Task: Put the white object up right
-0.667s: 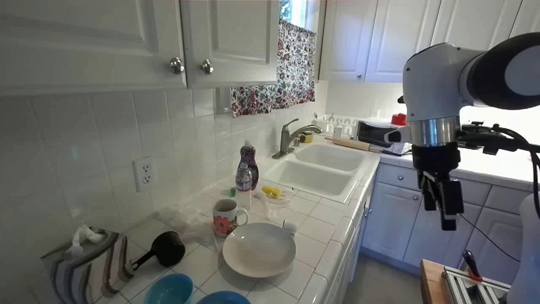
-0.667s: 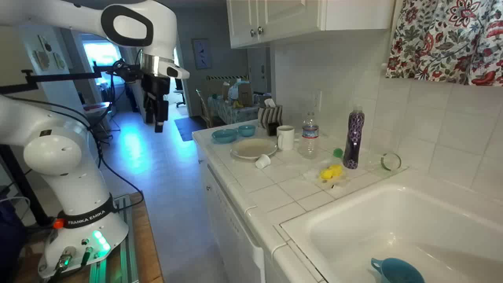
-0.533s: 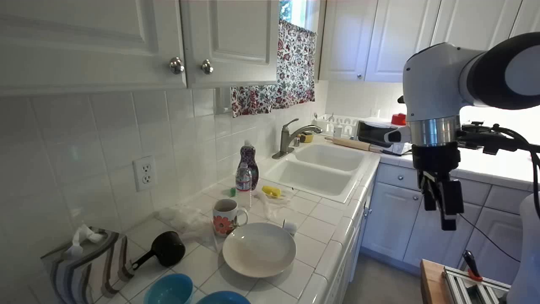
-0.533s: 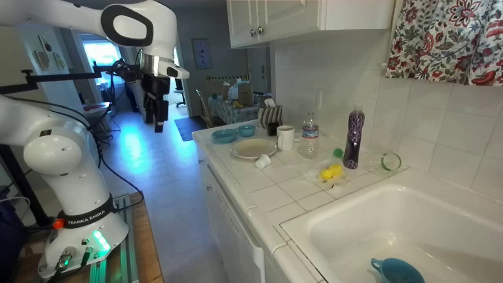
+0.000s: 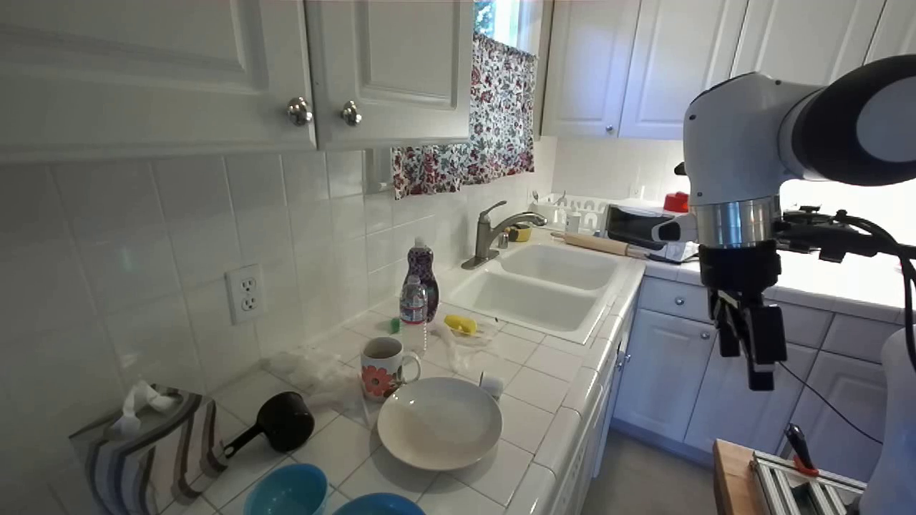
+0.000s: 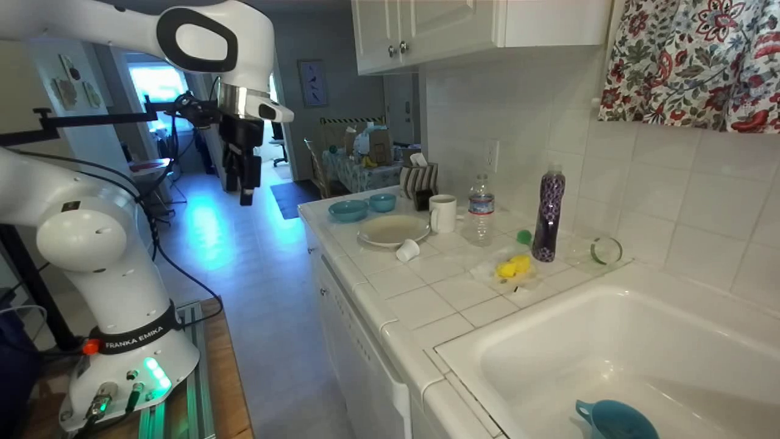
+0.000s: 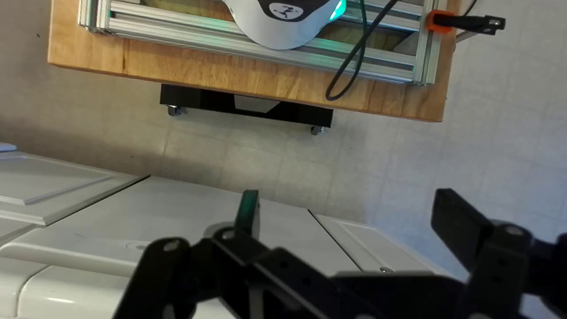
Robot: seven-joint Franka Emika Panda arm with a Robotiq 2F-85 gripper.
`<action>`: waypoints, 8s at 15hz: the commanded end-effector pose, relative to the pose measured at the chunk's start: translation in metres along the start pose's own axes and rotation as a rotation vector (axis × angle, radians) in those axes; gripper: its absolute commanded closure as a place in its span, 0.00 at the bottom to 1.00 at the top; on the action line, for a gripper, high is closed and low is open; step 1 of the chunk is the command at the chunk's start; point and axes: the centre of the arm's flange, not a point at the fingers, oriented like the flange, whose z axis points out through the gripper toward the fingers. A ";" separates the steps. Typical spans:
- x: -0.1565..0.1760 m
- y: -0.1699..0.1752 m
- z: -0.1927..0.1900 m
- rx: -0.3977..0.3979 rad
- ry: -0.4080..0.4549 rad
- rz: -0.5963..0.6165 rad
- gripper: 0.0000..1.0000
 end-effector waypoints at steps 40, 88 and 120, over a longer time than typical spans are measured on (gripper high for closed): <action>0.176 0.193 0.054 0.296 0.370 1.238 0.00; 0.222 0.181 0.050 -0.212 0.288 0.163 0.00; 0.305 0.154 0.096 -0.204 0.355 -0.174 0.00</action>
